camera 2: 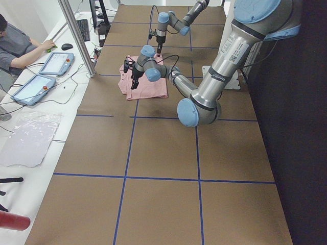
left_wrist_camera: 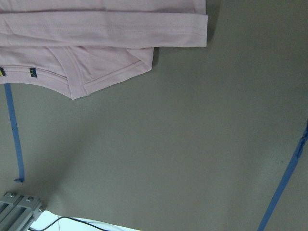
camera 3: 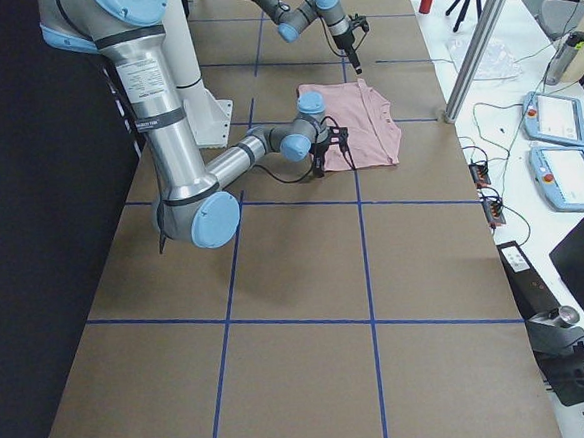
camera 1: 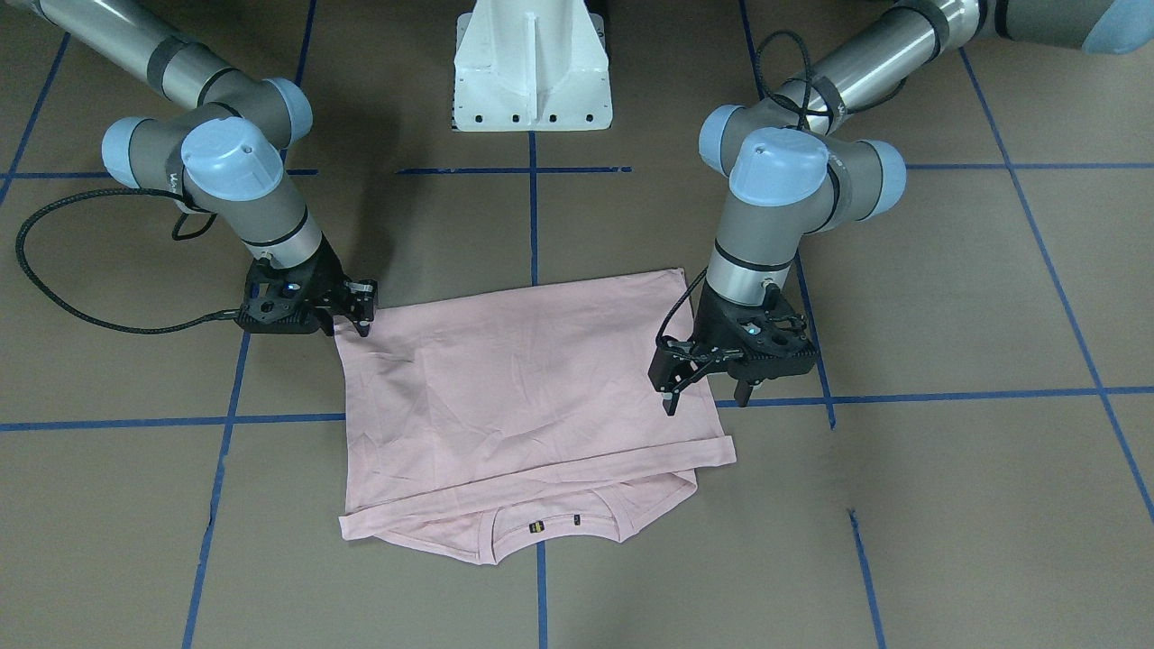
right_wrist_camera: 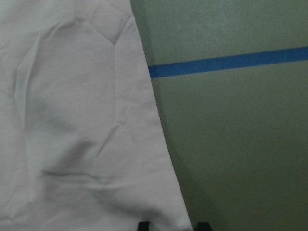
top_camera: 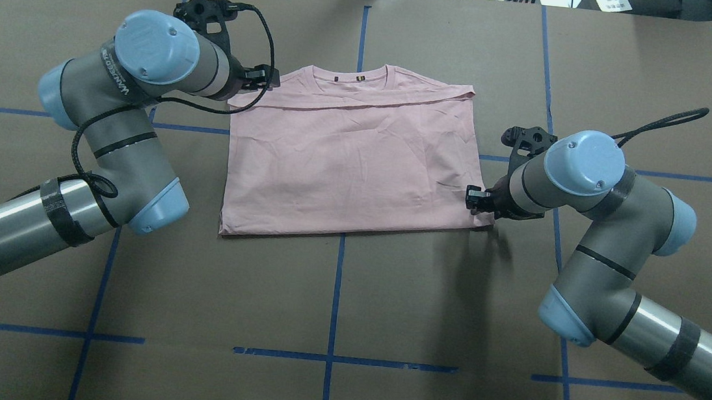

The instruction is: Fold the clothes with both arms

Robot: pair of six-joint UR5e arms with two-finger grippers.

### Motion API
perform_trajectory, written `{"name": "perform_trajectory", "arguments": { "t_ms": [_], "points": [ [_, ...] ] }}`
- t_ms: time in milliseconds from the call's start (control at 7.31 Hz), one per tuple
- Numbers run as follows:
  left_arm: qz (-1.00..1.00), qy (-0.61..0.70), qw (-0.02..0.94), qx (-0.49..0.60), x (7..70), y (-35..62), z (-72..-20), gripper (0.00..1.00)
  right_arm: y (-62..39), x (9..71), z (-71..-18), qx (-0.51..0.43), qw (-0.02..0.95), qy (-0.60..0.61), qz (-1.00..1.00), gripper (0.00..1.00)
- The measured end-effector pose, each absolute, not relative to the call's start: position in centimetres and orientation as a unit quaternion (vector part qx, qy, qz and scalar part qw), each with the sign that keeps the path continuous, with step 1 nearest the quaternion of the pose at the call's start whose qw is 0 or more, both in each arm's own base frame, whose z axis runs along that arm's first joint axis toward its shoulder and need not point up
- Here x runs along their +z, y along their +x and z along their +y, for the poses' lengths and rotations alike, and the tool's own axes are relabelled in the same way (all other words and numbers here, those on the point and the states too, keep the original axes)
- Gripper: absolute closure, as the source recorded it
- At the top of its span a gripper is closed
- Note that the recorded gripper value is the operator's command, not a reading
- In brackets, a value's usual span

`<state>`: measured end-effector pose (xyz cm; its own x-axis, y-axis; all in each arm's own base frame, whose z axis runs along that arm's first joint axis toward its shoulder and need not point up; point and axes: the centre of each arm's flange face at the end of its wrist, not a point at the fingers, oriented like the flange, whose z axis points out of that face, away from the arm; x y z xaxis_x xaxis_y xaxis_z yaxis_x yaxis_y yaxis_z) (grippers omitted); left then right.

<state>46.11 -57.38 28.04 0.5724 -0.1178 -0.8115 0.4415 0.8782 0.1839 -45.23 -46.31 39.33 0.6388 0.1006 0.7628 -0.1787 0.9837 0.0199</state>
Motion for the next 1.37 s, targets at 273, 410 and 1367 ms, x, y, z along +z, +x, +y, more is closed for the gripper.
{"name": "perform_trajectory", "arguments": {
  "t_ms": [273, 410, 1367],
  "points": [
    [0.432, 0.186, 0.867, -0.161, 28.2, 46.1, -57.4, 0.0, -44.7, 39.2, -46.2, 0.077, 0.903, 0.048, -0.421, 1.0],
    [0.432, 0.186, 0.867, -0.161, 28.2, 46.1, -57.4, 0.0, -44.1, 39.0, -45.4, 0.073, 0.901, 0.047, -0.425, 1.0],
    [0.433, 0.185, 0.868, -0.162, 28.2, 46.3, -57.2, 0.0, -45.0, 37.8, -18.9, -0.072, 0.888, -0.074, -0.448, 0.64]
  ]
}}
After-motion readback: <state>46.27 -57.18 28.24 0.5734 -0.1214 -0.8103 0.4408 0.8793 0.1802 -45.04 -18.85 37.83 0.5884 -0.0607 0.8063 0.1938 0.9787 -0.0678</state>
